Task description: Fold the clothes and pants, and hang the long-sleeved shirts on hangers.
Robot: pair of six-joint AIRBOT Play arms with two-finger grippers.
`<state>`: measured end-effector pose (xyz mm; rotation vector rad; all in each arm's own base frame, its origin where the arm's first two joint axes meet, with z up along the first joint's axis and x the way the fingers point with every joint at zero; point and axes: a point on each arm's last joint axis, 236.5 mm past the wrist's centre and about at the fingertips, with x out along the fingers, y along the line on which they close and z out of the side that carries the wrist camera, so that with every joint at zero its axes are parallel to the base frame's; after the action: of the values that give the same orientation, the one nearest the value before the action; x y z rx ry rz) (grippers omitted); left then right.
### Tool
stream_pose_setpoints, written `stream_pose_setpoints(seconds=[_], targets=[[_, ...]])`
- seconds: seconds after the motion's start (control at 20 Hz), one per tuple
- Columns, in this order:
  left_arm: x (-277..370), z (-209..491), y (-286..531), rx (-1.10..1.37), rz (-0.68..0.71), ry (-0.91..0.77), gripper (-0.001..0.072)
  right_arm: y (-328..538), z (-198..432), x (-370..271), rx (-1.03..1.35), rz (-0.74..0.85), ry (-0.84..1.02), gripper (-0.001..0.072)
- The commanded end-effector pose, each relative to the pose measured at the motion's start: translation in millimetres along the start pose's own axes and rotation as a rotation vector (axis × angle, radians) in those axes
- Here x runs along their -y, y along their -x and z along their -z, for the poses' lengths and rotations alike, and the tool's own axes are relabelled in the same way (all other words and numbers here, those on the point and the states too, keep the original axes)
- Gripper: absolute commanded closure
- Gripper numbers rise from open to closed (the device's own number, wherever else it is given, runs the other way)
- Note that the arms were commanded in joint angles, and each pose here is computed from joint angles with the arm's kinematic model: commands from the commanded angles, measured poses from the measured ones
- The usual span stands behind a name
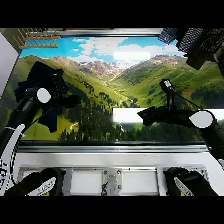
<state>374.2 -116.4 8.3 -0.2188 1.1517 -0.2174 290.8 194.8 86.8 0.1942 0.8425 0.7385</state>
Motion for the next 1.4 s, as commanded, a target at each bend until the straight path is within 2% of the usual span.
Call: stream_pose_setpoints(seconds=[0.0,0.65,0.7,0.75,0.8,0.95,1.1,1.35], targets=[[0,0,0,0.001,0.000,0.000,0.0698,0,0,0,-0.001,-0.001,0.000,0.0698],[-2,-5,0,0.019,-0.007,-0.018,0.0696,0,0,0,-0.001,-0.001,0.000,0.0698],[-10,-15,2,0.059,-0.034,-0.066,0.0516,0,0,0,-0.001,-0.001,0.000,0.0698],[-23,-31,7,0.109,-0.076,-0.093,0.0057,0,0,0,-0.001,-0.001,0.000,0.0698],[-39,-53,16,0.178,-0.120,-0.094,-0.0013,0,0,0,-0.001,-0.001,0.000,0.0698],[-95,-110,44,0.294,-0.236,-0.052,-0.0013,0,0,0,-0.001,-0.001,0.000,0.0698],[-149,-144,44,0.303,-0.293,0.037,-0.0013,0,0,0,-0.001,-0.001,0.000,0.0698],[-203,-146,-18,0.197,-0.322,0.108,-0.0013,0,0,0,-0.001,-0.001,0.000,0.0698]])
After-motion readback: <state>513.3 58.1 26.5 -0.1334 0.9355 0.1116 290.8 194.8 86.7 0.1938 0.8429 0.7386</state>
